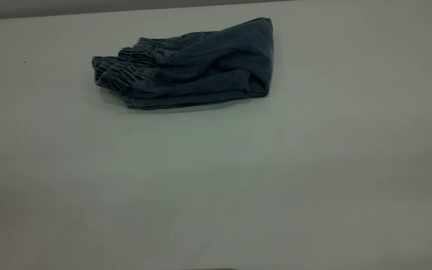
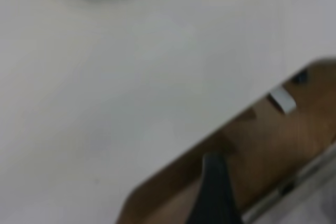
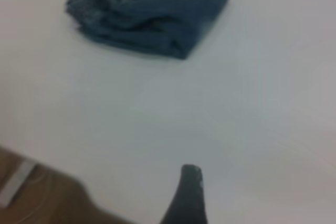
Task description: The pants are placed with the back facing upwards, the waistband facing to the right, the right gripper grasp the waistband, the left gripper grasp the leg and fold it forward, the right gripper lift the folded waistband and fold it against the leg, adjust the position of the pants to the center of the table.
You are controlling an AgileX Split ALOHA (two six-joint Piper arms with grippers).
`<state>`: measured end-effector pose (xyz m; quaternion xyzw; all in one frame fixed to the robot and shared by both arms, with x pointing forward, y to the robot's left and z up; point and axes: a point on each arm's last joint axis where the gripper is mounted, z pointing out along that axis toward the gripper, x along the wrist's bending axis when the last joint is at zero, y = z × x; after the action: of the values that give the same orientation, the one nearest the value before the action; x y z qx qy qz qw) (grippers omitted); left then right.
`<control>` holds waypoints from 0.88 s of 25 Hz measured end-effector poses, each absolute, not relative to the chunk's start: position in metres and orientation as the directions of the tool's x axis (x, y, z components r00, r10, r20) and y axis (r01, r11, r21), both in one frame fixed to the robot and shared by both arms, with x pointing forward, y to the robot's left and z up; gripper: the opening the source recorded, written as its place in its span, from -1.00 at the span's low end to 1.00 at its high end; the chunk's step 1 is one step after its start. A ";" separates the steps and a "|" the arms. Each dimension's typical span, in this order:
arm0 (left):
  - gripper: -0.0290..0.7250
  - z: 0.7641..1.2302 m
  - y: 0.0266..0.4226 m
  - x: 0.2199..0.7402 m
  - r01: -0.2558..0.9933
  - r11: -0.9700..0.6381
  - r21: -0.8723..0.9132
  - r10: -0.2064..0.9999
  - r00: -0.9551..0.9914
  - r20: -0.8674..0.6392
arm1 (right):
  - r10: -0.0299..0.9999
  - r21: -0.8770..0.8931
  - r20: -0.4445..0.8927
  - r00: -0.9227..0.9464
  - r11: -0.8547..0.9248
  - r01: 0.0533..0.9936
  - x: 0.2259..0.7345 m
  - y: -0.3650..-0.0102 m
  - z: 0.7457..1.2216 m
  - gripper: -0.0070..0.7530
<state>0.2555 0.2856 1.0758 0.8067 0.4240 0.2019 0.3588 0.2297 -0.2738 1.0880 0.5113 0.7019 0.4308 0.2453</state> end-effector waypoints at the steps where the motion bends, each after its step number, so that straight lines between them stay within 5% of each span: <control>1: 0.45 1.071 0.285 0.256 0.550 -0.388 0.740 0.829 0.560 0.019 | 0.935 0.864 0.081 -0.345 0.107 0.492 0.229 -0.275 1.080 0.56; 7: 0.45 1.052 0.283 0.260 0.593 -0.410 0.693 0.828 0.560 0.011 | 0.953 0.854 0.035 -0.302 0.128 0.504 0.228 -0.281 1.043 0.56; 22: 0.45 1.042 0.279 0.263 0.599 -0.392 0.698 0.826 0.563 -0.020 | 0.959 0.850 0.036 -0.281 0.118 0.513 0.229 -0.283 1.040 0.56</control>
<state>0.2628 0.2791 1.0423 0.8171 0.4361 0.1678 0.3376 0.2286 -0.2829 1.0404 0.5305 0.6935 0.3993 0.2794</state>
